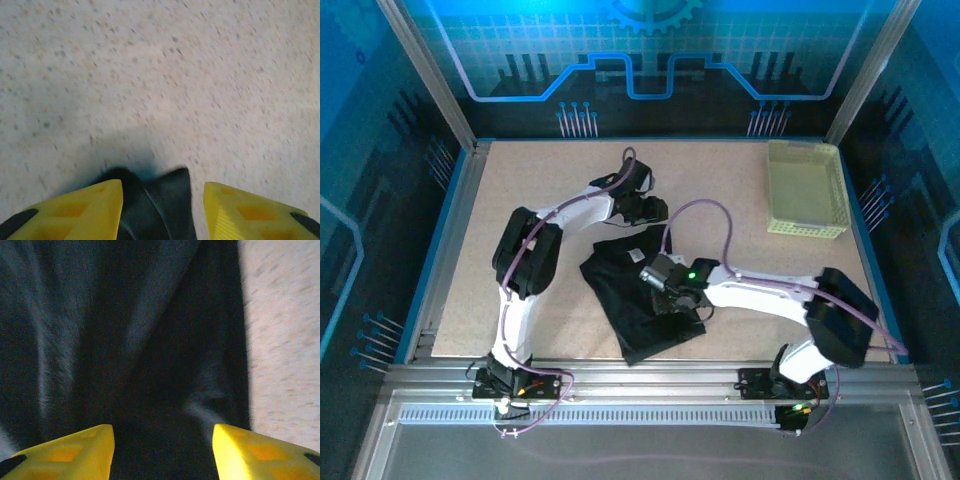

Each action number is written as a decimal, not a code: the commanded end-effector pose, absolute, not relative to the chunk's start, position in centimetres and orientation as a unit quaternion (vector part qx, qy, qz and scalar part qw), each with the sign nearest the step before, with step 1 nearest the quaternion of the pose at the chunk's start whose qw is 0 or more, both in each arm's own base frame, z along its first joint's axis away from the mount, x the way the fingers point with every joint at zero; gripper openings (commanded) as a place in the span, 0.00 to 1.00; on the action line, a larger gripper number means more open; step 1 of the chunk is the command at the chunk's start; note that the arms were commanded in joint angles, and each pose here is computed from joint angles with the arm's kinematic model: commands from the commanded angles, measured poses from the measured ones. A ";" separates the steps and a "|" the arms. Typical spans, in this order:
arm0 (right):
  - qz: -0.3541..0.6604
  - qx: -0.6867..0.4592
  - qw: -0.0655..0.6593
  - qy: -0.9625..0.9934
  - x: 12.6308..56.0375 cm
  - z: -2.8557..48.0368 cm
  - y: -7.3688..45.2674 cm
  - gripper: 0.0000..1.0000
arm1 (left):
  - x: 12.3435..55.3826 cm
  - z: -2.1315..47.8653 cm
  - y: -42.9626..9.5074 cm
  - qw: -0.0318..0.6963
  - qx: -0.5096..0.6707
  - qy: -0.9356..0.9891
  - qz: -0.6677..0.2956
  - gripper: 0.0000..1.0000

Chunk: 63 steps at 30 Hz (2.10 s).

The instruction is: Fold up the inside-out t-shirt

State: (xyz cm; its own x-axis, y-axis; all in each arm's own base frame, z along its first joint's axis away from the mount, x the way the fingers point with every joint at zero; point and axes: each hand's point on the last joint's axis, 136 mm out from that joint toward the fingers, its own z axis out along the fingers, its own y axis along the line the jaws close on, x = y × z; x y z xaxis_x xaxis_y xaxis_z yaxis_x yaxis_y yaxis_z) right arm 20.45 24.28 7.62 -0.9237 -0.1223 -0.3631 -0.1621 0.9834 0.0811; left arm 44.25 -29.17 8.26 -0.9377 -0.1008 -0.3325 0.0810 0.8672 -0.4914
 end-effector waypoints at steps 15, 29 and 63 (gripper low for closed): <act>0.129 -0.088 0.224 0.962 35.9 10.2 23.1 0.59 | 30.8 8.1 -11.8 0.214 -0.212 0.936 -0.182 0.61; 0.142 -0.077 0.167 0.973 41.4 5.2 25.6 0.60 | 32.9 3.8 -13.9 0.177 -0.190 0.944 -0.203 0.57; 0.090 -0.083 0.223 0.967 40.8 8.4 23.8 0.02 | 33.3 4.0 -12.4 0.156 -0.238 0.947 -0.150 0.45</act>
